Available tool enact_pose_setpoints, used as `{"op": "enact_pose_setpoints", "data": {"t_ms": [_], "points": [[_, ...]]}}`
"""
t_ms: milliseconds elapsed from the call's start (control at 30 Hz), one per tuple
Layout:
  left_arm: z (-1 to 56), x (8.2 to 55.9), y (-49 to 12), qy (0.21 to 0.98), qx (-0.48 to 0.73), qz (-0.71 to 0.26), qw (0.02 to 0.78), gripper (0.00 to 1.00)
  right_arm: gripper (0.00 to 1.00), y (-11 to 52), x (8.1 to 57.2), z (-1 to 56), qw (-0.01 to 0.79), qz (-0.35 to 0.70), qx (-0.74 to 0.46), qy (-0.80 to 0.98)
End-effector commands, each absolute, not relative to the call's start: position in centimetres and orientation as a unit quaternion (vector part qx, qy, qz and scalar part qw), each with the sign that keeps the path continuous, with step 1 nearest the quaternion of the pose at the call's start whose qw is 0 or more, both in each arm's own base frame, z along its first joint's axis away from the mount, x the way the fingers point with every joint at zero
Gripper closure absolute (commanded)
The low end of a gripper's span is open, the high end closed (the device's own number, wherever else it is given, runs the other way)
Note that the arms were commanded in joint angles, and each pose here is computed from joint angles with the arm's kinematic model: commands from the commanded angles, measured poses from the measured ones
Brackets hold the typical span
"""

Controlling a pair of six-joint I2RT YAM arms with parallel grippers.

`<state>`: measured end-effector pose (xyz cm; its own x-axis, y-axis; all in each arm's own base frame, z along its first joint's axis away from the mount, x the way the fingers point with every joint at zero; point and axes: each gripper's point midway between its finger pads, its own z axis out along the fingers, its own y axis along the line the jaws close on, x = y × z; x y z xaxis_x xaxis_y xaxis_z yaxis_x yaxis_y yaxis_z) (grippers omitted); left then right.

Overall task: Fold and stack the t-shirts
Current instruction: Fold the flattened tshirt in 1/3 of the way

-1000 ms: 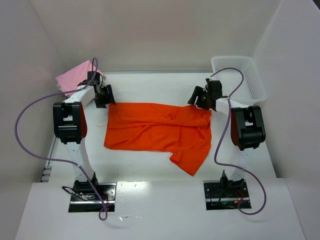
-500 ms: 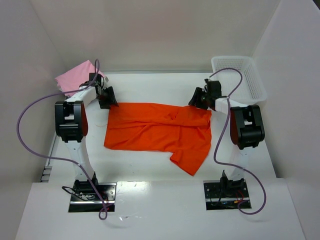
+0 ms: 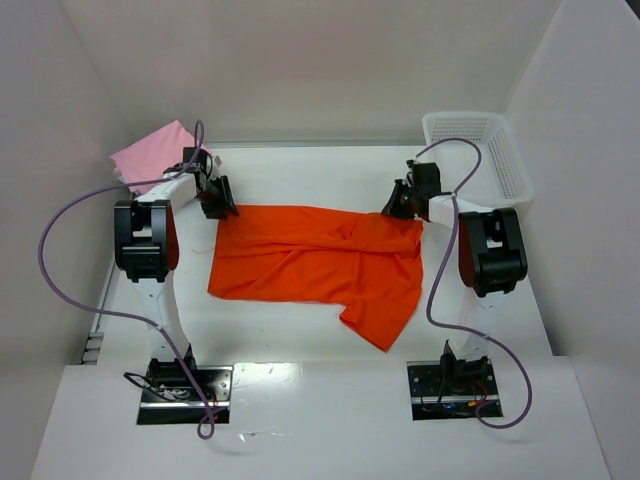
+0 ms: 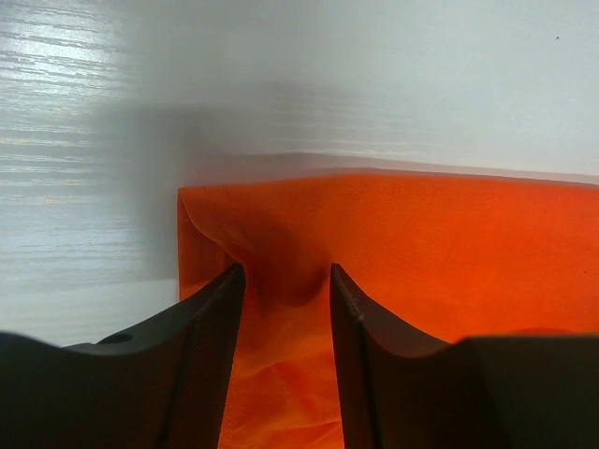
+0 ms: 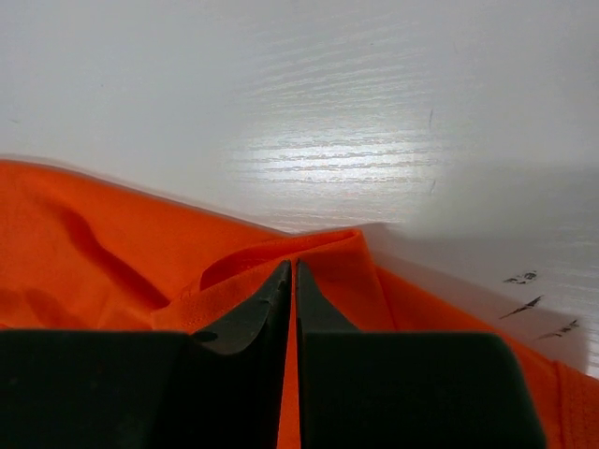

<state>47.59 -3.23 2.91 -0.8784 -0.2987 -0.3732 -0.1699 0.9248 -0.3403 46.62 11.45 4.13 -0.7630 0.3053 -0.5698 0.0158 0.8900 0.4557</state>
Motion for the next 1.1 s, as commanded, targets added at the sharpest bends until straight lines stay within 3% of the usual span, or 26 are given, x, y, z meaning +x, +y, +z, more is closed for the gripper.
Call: {"op": "enact_pose_setpoints", "data": {"t_ms": [0, 200, 267, 367, 400, 500, 933, 1067], "points": [[3.4, 48.3, -3.5, 0.956, -0.111, -0.156, 0.221, 0.51, 0.91, 12.5, 47.5, 9.6, 0.381, 0.233, 0.073, 0.892], [3.2, 48.5, -3.5, 0.956, -0.111, -0.156, 0.221, 0.51, 0.92, 13.2, 44.6, 12.4, 0.395, 0.249, 0.078, 0.881], [3.5, 48.8, -3.5, 0.955, -0.111, -0.157, 0.225, 0.49, 0.88, 12.8, 43.7, 11.3, 0.388, 0.239, 0.075, 0.887], [3.5, 48.8, -3.5, 0.956, -0.106, -0.156, 0.226, 0.38, 0.56, 11.5, 44.1, 10.3, 0.381, 0.194, 0.073, 0.901], [3.5, 48.8, -3.5, 0.956, -0.106, -0.156, 0.226, 0.36, 0.33, 11.3, 44.3, 9.8, 0.377, 0.186, 0.071, 0.905], [3.9, 48.9, -3.3, 0.955, -0.107, -0.151, 0.231, 0.31, 0.22, 10.6, 45.4, 8.6, 0.374, 0.161, 0.083, 0.909], [3.5, 48.8, -1.4, 0.96, -0.12, -0.087, 0.239, 0.28, 0.18, 9.9, 47.7, 4.7, 0.341, 0.127, 0.102, 0.926], [3.5, 48.8, -1.7, 0.96, -0.117, -0.083, 0.239, 0.28, 0.27, 10.4, 48.2, 4.6, 0.339, 0.137, 0.098, 0.926]]}}
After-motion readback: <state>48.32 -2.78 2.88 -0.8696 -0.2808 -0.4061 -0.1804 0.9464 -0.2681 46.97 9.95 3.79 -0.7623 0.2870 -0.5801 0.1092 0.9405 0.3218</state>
